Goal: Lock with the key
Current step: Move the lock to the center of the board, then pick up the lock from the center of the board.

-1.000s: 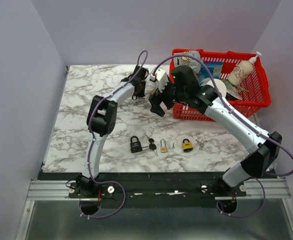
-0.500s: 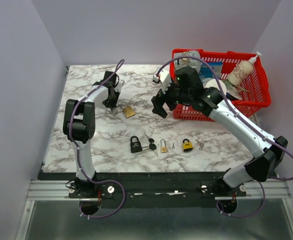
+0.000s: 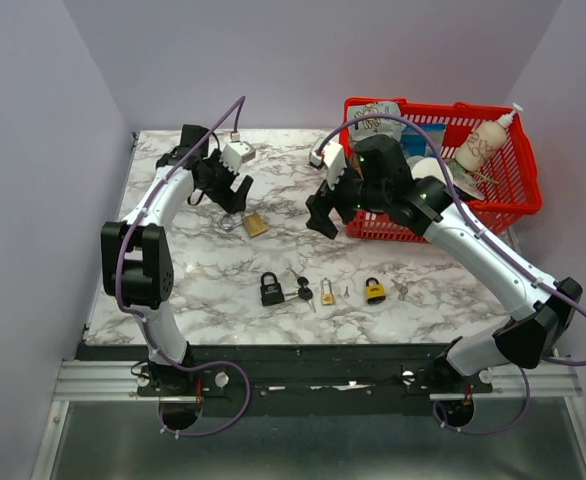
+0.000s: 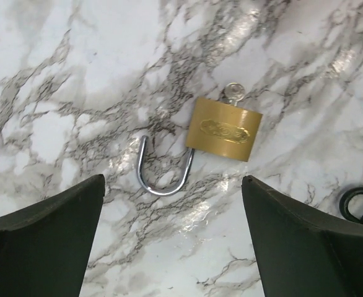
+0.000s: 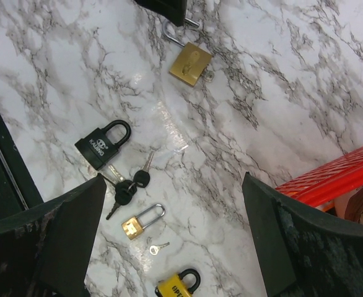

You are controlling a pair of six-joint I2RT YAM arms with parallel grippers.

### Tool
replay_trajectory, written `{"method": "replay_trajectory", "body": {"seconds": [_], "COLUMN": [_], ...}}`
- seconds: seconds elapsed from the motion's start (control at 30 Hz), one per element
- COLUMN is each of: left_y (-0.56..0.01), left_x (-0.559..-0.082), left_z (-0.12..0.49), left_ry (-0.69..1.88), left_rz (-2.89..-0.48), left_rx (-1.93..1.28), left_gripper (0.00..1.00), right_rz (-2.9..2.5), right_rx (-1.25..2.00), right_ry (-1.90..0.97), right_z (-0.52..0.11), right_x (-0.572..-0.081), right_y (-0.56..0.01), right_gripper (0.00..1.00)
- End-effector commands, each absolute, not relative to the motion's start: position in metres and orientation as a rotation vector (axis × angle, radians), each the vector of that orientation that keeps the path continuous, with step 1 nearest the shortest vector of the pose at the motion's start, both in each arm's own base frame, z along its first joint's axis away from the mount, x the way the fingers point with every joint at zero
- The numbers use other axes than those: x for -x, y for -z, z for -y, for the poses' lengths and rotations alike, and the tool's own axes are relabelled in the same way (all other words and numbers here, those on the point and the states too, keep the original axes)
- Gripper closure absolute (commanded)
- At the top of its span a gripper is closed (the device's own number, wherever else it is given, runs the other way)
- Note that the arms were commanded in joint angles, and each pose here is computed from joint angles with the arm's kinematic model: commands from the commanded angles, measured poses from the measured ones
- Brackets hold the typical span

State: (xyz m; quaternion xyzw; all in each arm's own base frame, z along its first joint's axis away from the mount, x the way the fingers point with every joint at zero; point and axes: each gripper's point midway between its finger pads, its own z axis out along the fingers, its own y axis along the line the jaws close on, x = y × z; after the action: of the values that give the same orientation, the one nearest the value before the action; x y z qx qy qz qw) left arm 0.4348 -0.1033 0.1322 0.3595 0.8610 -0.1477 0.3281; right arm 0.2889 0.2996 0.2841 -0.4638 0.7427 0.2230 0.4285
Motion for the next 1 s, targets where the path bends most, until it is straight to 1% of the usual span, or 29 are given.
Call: {"method": "replay_trajectory", "body": {"seconds": [0.0,0.1,0.2,0.4,0.53,0.87,0.97], "left_y": [-0.101,-0.088,-0.074,-0.049,-0.032,-0.016,-0.012], "left_x": [-0.418,-0.424,-0.425,-0.435,-0.42,-0.399,-0.394], "left_z": [0.128,0.138,0.145,0.142,0.146,0.144,0.142], "left_ry": [0.519,0.444,0.428,0.373,0.371,0.426,0.414], "left_rz": [-2.267,-2.268,-2.278,-2.315,-2.333,-2.389,-2.398], "left_rx": [-1.157,-1.218,-1.299,-1.367,-1.417,-1.454,-1.452], "left_gripper": [0.01,0.03,0.07,0.09,0.1,0.09,0.11], "right_rz": [-1.835,-1.832,-1.836,-1.85,-1.855,-1.866,-1.866], "right_rx": [1.183,1.189,1.196,1.2,1.198,1.2,1.2], "right_ry": [-0.577,-0.567,-0.568,-0.573,-0.557,-0.549,-0.548], "right_z": [-0.297,-0.295,-0.294,-0.293,-0.292,-0.292,-0.292], "right_x": [-0.277,-0.277,-0.276,-0.274,-0.276,-0.278,-0.278], "right_y": [-0.29,-0.291,-0.288,-0.284,-0.282,-0.277,-0.277], "right_gripper": [0.0,0.0,0.0,0.0,0.0,0.0,0.0]}}
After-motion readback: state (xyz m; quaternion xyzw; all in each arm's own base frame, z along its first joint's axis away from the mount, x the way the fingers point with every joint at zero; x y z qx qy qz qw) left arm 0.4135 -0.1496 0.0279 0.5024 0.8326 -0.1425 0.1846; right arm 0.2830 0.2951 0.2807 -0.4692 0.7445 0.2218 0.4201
